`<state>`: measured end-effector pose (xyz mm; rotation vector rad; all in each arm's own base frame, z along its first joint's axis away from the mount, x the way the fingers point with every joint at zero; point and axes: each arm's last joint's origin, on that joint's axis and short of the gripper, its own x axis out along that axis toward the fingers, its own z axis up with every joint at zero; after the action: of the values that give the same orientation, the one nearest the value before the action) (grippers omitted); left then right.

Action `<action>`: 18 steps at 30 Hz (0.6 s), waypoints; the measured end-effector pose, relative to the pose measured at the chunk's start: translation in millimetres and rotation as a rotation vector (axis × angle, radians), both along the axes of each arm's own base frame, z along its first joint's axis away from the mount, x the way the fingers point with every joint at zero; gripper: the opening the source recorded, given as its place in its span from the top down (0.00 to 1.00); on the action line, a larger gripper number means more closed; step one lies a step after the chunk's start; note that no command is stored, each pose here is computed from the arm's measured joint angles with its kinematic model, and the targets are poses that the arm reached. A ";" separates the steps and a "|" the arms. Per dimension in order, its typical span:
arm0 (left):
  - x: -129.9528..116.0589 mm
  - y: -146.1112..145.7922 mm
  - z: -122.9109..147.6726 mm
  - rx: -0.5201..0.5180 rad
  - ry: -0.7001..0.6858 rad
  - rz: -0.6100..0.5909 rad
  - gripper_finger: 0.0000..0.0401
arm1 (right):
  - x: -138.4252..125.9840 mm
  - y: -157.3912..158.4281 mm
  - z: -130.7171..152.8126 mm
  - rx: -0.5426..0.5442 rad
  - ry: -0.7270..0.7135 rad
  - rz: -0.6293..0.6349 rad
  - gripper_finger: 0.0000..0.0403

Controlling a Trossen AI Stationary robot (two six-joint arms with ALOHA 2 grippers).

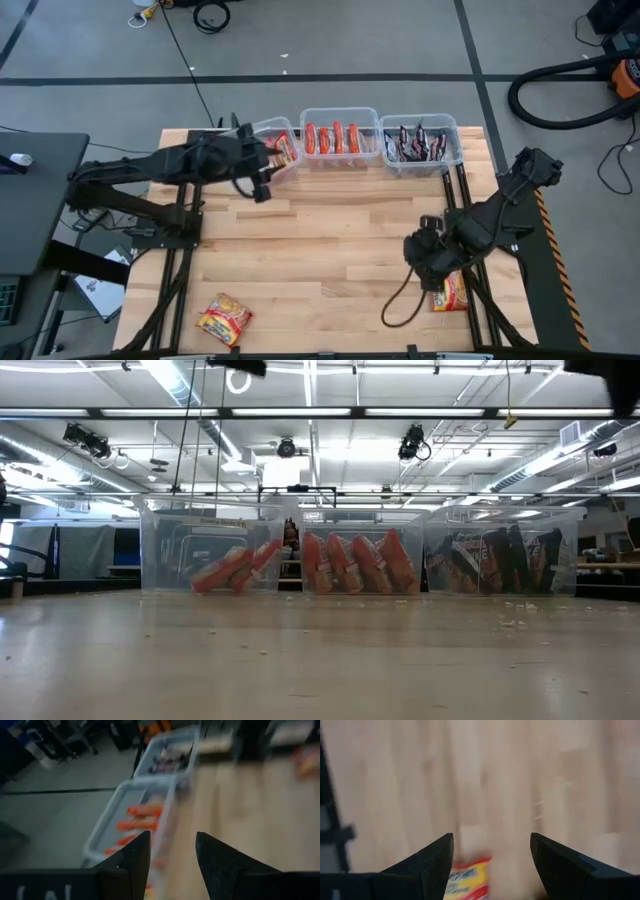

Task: Sort Maruchan noodles
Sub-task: Put the red noodle pack into the top left transparent bin

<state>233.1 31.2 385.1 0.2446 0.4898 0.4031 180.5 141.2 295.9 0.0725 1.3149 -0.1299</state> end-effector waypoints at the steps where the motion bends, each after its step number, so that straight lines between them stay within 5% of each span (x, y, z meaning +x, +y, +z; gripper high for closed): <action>1: 0.1 -7.6 5.9 -0.043 -0.044 0.000 0.60 | -1.3 2.5 -6.1 0.027 0.024 0.010 0.33; 9: -2.0 -50.1 20.5 -0.353 -0.202 -0.038 0.60 | -10.7 6.7 -68.9 0.175 0.372 -0.181 0.34; 18: -4.3 -68.5 17.7 -0.401 -0.178 -0.086 0.60 | -2.1 24.7 -125.1 0.257 0.589 -0.286 0.34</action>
<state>228.8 -37.3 402.8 -0.1571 0.3743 0.2327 178.4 165.9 170.7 0.4709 1.9008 -0.2364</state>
